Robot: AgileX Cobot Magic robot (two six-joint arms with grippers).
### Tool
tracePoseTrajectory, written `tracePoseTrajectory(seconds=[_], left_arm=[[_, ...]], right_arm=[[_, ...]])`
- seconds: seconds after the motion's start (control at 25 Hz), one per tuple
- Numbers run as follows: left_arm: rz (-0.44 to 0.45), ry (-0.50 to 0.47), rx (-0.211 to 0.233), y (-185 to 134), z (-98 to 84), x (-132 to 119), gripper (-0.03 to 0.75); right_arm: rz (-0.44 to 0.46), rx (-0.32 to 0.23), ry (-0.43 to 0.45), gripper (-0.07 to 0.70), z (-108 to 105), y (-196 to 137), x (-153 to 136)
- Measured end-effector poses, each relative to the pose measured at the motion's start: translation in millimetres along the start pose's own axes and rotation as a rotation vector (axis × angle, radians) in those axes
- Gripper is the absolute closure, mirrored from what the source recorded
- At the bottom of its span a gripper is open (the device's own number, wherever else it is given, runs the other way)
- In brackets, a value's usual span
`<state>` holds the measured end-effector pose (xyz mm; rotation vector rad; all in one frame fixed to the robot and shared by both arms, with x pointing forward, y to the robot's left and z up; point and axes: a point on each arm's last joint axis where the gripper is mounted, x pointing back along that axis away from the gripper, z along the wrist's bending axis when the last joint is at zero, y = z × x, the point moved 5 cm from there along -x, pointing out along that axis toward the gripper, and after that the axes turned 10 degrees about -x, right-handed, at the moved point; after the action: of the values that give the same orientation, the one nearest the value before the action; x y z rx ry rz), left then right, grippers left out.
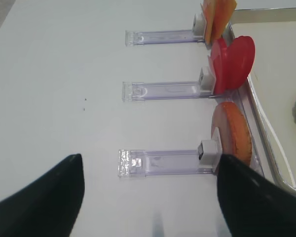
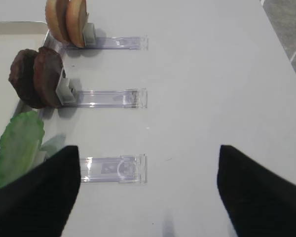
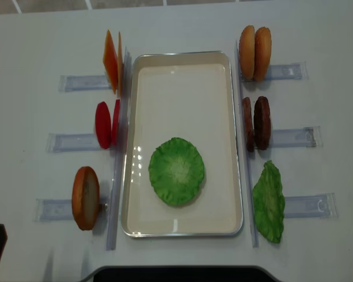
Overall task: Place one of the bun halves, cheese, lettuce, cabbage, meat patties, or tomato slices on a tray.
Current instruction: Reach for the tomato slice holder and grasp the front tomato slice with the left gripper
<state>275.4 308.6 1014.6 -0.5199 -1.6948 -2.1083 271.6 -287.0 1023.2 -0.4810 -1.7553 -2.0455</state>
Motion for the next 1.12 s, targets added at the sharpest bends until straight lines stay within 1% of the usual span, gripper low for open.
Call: tracePoseTrajectory(seconds=[1.12], left_arm=[[0.000,0.000,0.000,0.0,0.0,0.0,0.073]], right_arm=[[0.000,0.000,0.000,0.089,0.0,0.0,0.0]])
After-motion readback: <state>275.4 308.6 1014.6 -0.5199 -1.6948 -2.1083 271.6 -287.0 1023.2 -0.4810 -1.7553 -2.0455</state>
